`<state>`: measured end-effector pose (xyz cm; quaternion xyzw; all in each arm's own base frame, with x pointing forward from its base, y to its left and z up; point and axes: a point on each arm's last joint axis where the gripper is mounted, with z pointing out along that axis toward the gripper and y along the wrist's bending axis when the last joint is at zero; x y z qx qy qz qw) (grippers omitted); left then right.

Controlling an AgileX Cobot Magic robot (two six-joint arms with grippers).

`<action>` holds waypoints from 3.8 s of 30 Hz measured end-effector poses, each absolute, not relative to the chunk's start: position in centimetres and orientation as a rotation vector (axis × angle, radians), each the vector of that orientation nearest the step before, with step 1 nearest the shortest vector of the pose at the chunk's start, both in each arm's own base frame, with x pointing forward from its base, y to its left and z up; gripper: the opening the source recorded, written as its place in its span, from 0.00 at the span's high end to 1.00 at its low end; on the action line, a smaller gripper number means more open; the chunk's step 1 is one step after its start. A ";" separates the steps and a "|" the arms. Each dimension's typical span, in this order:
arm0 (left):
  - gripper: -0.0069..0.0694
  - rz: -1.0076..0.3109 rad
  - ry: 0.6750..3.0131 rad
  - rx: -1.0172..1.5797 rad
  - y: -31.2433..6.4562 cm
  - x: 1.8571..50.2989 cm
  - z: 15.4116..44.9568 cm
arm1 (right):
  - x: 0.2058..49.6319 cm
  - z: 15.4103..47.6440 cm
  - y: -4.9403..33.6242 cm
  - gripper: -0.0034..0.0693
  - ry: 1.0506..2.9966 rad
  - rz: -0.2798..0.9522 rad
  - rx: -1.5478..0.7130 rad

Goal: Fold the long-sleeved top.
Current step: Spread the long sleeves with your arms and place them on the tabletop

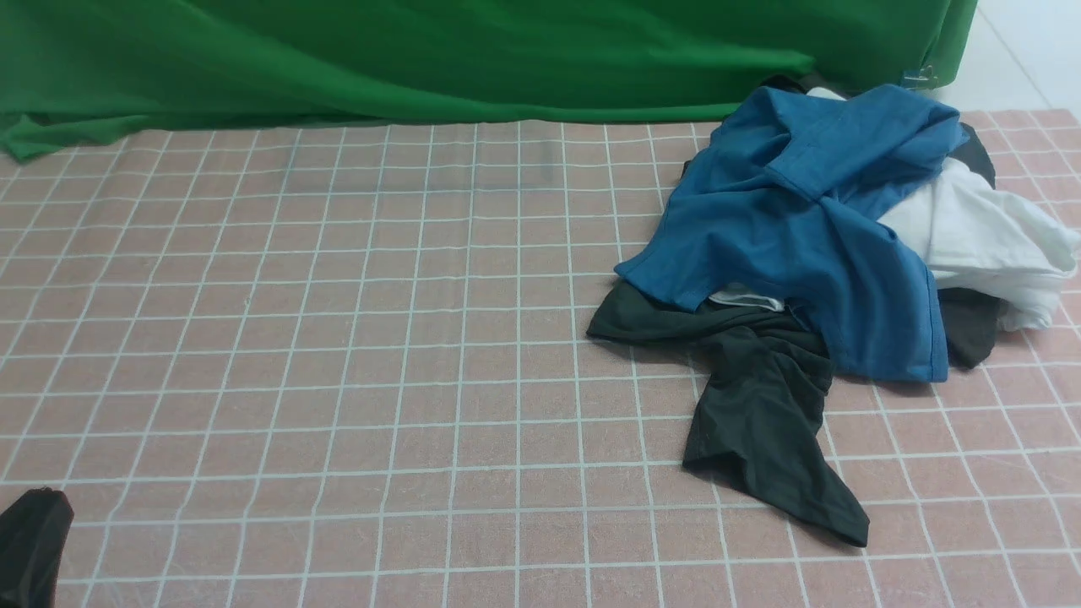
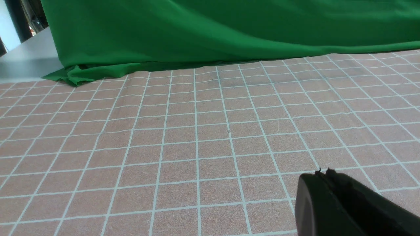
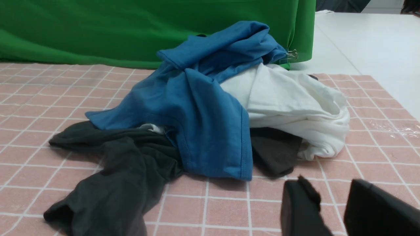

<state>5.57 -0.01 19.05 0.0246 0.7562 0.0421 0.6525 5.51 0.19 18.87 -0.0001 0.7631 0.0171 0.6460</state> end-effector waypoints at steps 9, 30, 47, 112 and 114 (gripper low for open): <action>0.88 0.096 1.716 0.056 0.0 5.6 19.1 | 5.5 18.9 0.2 0.62 1.736 0.039 0.000; 0.88 0.093 1.716 0.053 0.0 5.6 19.1 | 5.5 18.9 0.2 0.62 1.736 0.039 0.000; 0.88 -0.297 1.441 -0.399 0.5 5.6 21.1 | 5.5 18.9 0.2 0.62 1.736 0.039 0.000; 0.88 -0.575 1.820 0.894 -10.3 13.8 36.6 | 31.7 30.0 5.7 0.33 2.537 0.030 -0.209; 0.88 -0.557 1.823 0.906 -10.2 13.8 36.5 | 32.7 29.9 5.8 0.30 2.525 0.029 -0.202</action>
